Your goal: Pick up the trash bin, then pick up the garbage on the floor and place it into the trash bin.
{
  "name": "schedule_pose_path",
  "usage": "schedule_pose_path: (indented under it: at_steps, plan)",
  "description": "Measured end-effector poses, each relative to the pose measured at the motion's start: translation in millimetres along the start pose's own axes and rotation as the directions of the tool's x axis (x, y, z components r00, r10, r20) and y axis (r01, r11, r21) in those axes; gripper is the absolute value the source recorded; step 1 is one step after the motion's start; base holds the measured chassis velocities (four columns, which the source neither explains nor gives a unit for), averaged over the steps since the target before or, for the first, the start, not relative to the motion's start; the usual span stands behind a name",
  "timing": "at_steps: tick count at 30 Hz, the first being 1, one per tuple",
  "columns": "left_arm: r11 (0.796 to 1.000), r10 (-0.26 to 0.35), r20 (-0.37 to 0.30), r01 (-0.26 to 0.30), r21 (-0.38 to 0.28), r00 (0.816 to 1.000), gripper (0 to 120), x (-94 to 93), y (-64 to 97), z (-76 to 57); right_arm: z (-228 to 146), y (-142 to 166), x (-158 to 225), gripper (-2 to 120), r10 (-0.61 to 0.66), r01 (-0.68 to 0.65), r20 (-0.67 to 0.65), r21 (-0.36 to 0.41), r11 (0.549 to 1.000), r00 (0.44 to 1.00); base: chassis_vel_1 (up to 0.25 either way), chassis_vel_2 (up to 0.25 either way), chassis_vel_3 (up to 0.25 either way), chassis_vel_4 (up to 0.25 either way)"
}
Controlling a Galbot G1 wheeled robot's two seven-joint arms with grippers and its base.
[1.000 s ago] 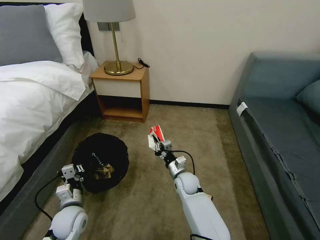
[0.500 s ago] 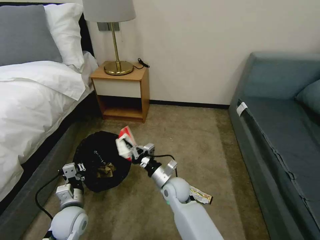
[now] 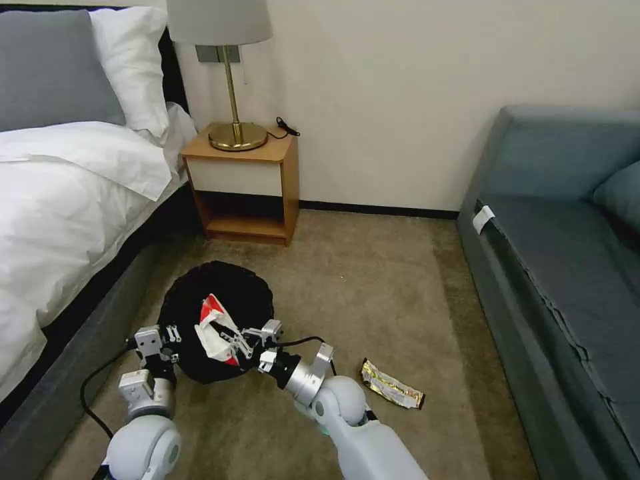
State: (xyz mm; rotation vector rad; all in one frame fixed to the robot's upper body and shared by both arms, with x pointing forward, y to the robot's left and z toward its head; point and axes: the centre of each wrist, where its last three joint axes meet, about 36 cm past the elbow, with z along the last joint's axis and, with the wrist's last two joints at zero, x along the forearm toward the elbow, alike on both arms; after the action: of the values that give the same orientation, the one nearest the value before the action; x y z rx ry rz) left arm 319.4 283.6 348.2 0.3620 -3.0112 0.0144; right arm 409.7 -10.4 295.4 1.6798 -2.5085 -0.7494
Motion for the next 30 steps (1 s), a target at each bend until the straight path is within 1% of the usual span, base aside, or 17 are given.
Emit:
schedule_pose_path:
  at_steps: [8, 11, 16, 18, 19, 22, 23, 24, 25, 26, 29, 30]
  plan:
    - [1.000, 0.004, 0.000, -0.004, 0.001, 1.000, 2, 2.6, -4.6, 1.9, 8, -11, 2, 0, 0.033, -0.033, 0.000, 0.040, 0.999, 0.999, 0.000, 0.000, 0.000, 0.000]
    - [1.000, 0.002, -0.001, -0.002, 0.001, 1.000, 2, 3.3, -6.4, 3.2, 15, -20, 6, 0, 0.069, -0.067, -0.018, 0.080, 0.995, 0.997, 0.000, 0.000, 0.000, 0.000]
    - [1.000, 0.004, -0.003, -0.004, 0.002, 1.000, 2, 5.2, -9.1, 4.9, 21, -28, 9, 0, 0.113, -0.109, -0.028, 0.118, 0.987, 0.993, 0.000, 0.000, 0.000, 0.000]
    - [1.000, 0.005, -0.003, -0.005, 0.001, 1.000, 2, 6.3, -9.9, 5.8, 23, -32, 11, 11, 0.145, -0.140, -0.030, 0.137, 0.981, 0.989, 0.000, 0.000, 0.000, 0.000]
    - [1.000, 0.005, -0.003, -0.005, 0.001, 1.000, 2, 6.3, -9.9, 5.8, 23, -32, 11, 11, 0.145, -0.140, -0.030, 0.137, 0.981, 0.989, 0.000, 0.000, 0.000, 0.000]
    - [1.000, 0.004, 0.001, -0.004, 0.000, 1.000, 2, 6.9, -9.7, 6.8, 24, -36, 14, 25, 0.178, -0.170, -0.035, 0.162, 0.972, 0.983, 0.000, 0.000, 0.000, 0.000]
    - [1.000, 0.004, 0.001, -0.004, 0.000, 1.000, 2, 6.9, -9.7, 6.8, 24, -36, 14, 25, 0.178, -0.170, -0.035, 0.162, 0.972, 0.983, 0.000, 0.000, 0.000, 0.000]
    - [1.000, 0.004, 0.002, -0.004, -0.001, 1.000, 2, 6.9, -9.5, 7.1, 25, -37, 15, 29, 0.182, -0.173, -0.038, 0.170, 0.970, 0.983, 0.000, 0.000, 0.000, 0.000]
    - [1.000, 0.004, 0.003, -0.004, -0.001, 1.000, 2, 6.9, -9.4, 7.3, 26, -37, 16, 37, 0.186, -0.176, -0.042, 0.176, 0.968, 0.982, 0.000, 0.000, 0.000, 0.000]
    - [1.000, 0.004, 0.003, -0.004, -0.001, 1.000, 2, 6.9, -9.4, 7.3, 26, -37, 16, 37, 0.186, -0.176, -0.042, 0.176, 0.968, 0.982, 0.000, 0.000, 0.000, 0.000]
    - [1.000, 0.004, 0.005, -0.004, -0.001, 1.000, 2, 6.9, -9.1, 7.2, 29, -35, 18, 48, 0.190, -0.179, -0.048, 0.178, 0.968, 0.981, 0.000, 0.000, 0.000, 0.000]
    - [1.000, 0.004, 0.005, -0.004, -0.001, 1.000, 2, 6.9, -9.1, 7.2, 29, -35, 18, 48, 0.190, -0.179, -0.048, 0.178, 0.968, 0.981, 0.000, 0.000, 0.000, 0.000]
